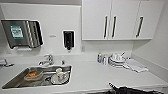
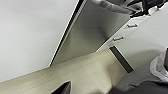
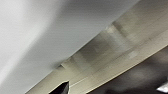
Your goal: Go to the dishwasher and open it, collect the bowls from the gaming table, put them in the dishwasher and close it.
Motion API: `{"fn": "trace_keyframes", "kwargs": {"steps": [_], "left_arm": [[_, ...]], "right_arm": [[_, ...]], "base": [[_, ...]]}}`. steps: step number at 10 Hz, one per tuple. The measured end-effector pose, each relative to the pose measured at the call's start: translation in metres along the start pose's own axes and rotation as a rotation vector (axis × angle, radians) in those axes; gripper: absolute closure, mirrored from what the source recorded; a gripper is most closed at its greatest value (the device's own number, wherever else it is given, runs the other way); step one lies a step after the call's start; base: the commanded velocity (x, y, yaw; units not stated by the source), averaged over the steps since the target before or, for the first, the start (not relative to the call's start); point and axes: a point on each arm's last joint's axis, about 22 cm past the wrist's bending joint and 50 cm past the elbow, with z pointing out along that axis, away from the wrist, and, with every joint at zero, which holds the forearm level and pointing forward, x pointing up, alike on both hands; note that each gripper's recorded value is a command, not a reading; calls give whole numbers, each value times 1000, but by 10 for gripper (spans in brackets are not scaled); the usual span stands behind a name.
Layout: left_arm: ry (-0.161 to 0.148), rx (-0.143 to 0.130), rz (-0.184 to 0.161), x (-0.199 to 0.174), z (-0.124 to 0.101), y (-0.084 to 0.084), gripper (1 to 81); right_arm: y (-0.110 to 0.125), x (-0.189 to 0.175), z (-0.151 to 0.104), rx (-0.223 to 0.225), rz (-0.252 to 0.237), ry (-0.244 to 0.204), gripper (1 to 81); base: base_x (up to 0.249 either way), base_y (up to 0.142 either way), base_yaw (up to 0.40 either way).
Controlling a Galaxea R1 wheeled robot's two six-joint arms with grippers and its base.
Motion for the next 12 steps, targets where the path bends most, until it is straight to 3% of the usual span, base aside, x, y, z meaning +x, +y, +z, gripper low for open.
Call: {"fn": "trace_keyframes", "kwargs": {"steps": [2, 4, 12], "left_arm": [[1, 0, 1, 0, 0, 0, 10], [0, 0, 0, 0, 0, 0, 10], [3, -15, 0, 1, 9, 6, 10]], "right_arm": [[5, 3, 4, -17, 5, 11, 10], [26, 0, 14, -58, 7, 22, 10], [35, -4, 30, -12, 37, 82, 10]], "base": [[0, 0, 0], [0, 0, 0], [0, 0, 0]]}}
